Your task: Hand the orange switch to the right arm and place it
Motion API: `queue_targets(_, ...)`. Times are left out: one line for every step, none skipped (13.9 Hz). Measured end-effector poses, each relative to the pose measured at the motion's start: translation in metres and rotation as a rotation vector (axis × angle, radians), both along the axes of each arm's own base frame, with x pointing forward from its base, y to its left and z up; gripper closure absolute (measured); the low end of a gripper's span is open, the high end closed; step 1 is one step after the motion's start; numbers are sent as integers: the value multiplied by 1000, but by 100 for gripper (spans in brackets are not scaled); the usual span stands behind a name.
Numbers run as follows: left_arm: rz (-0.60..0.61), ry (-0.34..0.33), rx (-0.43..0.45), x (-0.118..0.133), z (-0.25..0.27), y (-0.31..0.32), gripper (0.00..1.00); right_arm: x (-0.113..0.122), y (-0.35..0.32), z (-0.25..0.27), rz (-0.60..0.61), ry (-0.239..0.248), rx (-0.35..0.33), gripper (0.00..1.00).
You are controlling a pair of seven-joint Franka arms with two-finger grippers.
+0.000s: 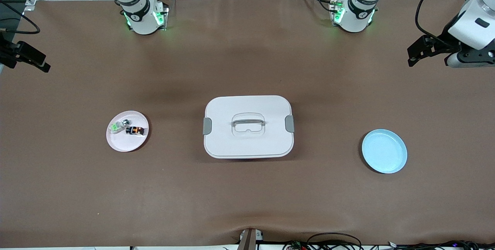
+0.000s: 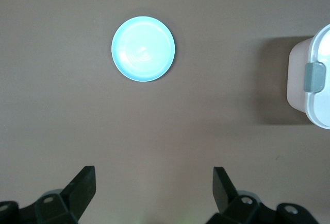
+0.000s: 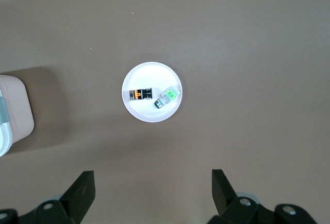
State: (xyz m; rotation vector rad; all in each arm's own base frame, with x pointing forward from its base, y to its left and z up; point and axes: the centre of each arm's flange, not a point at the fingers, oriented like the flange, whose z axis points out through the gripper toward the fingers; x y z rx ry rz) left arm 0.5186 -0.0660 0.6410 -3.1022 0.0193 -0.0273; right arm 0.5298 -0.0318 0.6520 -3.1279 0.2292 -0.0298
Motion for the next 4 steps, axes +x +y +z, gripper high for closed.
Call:
queue_targets(0, -4, 0, 0, 3, 0, 0, 0, -1, 0, -1, -1, 0, 0)
queue_targets(0, -5, -1, -1, 5, 0, 0, 0, -2, 0, -4, -1, 0, 0)
queue_targets(0, -4, 0, -1, 7, 0, 0, 0, -4, 0, -8, -2, 0, 0)
queue_targets(0, -4, 0, -2, 8, 0, 0, 0, -7, 0, -13, -4, 0, 0)
